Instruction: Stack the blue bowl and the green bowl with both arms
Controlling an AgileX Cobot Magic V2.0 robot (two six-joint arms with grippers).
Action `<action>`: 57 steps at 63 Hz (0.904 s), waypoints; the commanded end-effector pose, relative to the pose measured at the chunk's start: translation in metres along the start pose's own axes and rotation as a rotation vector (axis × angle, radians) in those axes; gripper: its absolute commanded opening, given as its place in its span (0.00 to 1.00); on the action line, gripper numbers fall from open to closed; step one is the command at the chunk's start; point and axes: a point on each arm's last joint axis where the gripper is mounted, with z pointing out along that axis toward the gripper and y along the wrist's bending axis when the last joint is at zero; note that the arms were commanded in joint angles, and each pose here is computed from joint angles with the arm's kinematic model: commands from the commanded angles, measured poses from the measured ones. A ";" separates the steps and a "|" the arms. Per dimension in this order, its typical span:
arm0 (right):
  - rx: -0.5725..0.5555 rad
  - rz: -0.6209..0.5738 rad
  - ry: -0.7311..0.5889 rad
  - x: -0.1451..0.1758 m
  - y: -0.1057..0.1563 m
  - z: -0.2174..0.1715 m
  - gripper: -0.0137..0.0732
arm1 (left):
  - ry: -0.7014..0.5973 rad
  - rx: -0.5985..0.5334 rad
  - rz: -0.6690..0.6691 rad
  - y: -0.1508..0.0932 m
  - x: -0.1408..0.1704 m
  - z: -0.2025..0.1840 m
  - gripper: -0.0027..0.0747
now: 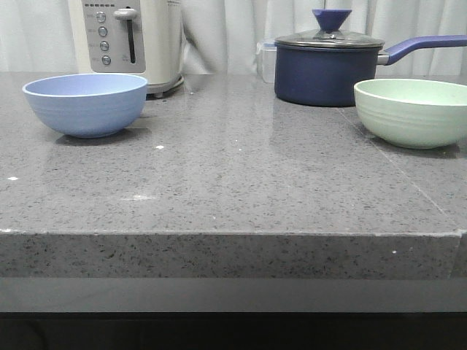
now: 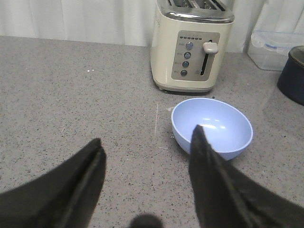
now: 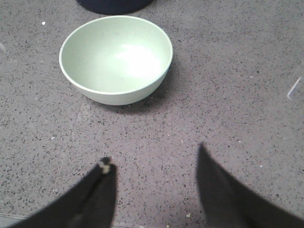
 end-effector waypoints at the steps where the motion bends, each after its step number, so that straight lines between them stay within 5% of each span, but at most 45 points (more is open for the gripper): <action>1: 0.009 -0.011 -0.076 -0.014 0.000 -0.002 0.77 | -0.101 0.006 -0.004 -0.001 -0.015 -0.001 0.65; 16: -0.018 0.019 0.007 -0.025 0.002 0.006 0.77 | -0.119 0.041 0.003 -0.004 -0.017 -0.002 0.65; 38: -0.025 0.035 0.178 -0.082 0.001 0.040 0.77 | -0.104 0.259 0.059 -0.023 -0.015 -0.005 0.65; 57: 0.010 0.204 0.298 -0.121 -0.030 0.083 0.77 | -0.097 0.343 0.090 -0.031 -0.014 -0.007 0.65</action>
